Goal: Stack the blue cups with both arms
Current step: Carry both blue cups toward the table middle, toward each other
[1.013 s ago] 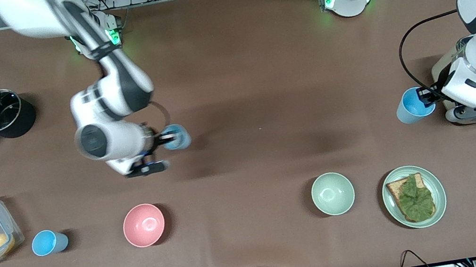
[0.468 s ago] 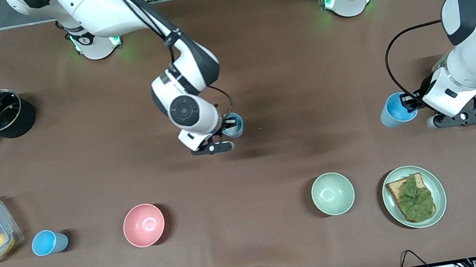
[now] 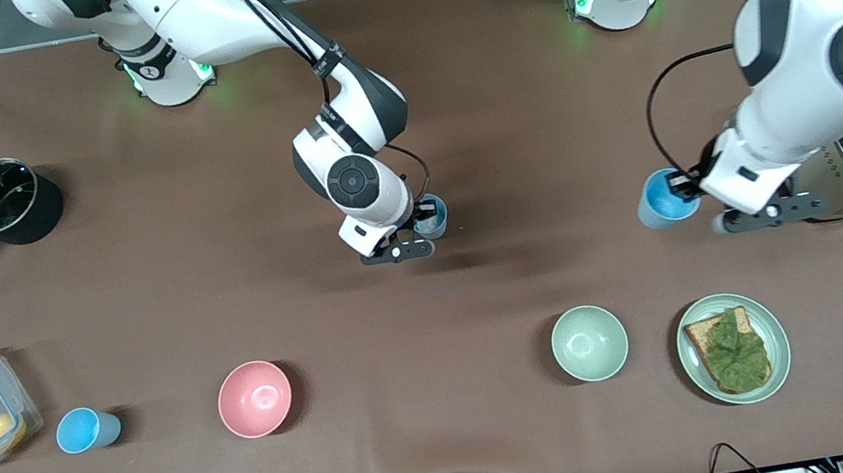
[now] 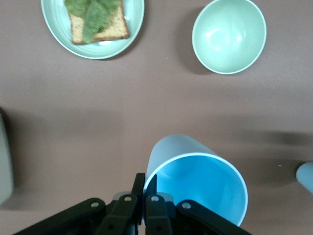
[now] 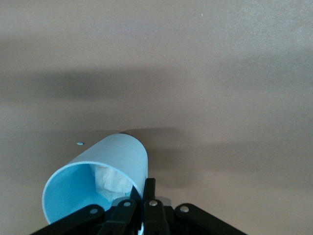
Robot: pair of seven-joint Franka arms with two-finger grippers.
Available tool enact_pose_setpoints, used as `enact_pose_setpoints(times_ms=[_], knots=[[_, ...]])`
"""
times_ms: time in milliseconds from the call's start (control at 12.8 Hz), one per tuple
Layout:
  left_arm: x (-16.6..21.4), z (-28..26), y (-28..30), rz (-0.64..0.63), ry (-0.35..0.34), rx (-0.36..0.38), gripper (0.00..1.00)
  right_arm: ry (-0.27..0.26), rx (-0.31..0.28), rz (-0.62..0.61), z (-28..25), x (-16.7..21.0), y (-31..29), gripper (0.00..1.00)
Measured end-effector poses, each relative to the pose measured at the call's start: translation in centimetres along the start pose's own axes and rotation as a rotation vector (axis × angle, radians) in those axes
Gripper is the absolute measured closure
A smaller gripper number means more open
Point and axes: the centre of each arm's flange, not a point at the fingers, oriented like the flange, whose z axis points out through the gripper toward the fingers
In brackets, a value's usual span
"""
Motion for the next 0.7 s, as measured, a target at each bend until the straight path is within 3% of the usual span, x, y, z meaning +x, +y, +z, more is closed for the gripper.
enact_pose_setpoints(times_ms=[156,390,701], knots=[[-0.3,-0.1,1.8,-0.023,0.004,0.000,0.97,0.004,0.003,0.000,0.0,0.1,-0.1,0.84],[-0.9,0.4,4.4,-0.063,0.001,0.003,0.97,0.033,0.025,-0.005,-2.0,0.7,-0.8,0.47],[-2.1,1.3,8.7,-0.122,0.010,-0.002,0.97,-0.009,0.010,0.038,-9.0,3.3,1.9,0.01]])
